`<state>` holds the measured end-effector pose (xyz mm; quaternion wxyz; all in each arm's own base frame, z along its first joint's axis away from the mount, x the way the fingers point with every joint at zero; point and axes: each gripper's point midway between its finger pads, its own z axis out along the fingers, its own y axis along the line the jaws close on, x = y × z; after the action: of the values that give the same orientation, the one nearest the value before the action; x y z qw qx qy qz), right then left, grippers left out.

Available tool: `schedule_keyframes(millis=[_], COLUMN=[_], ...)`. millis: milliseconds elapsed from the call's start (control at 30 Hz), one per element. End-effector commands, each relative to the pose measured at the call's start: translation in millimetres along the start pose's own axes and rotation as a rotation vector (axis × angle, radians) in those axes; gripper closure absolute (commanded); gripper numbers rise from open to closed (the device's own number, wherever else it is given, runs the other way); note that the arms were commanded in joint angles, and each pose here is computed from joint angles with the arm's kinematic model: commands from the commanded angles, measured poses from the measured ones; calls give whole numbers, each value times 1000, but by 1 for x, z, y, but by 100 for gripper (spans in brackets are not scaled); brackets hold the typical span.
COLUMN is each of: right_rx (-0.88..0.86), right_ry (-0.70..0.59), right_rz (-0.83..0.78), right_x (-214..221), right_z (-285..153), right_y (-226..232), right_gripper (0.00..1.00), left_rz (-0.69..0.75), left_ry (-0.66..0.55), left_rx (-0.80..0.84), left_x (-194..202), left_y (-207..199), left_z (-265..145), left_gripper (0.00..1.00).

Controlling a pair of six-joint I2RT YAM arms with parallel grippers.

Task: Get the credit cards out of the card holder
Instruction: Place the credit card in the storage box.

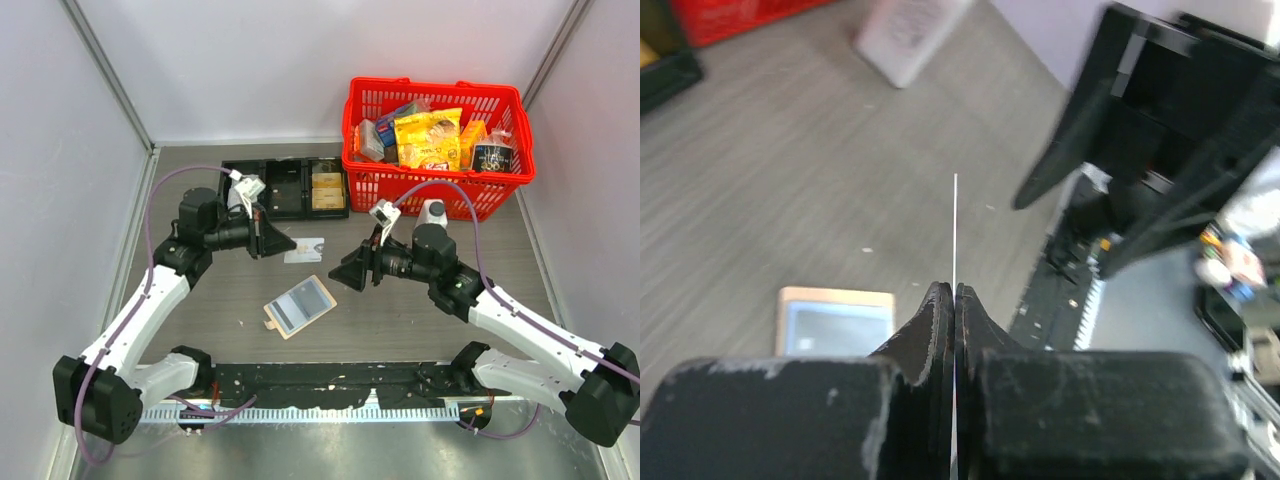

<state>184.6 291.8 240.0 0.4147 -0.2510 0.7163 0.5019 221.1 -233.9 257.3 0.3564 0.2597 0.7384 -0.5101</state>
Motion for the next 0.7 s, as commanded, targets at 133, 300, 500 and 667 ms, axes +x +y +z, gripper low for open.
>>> schedule_keyframes(millis=[133,300,500,667], right_rx=[237,305,366,324], right_ry=[33,20,6,14], right_rz=[-11,-13,-35,-43], right_x=[0,6,12,15], right_z=[-15,-25,-35,-33], right_y=[-34,-45,-57,-51], right_gripper=[26,22,21,22], left_rz=[7,-36,-38,-33], left_ry=[-115,-111,-90,-32], left_rx=[-703,-1040,-1191,-1193], left_x=[-34,-44,-70,-89], left_y=[114,171,219,250], left_z=[-56,-103,-123,-112], left_gripper=[100,100,100,100])
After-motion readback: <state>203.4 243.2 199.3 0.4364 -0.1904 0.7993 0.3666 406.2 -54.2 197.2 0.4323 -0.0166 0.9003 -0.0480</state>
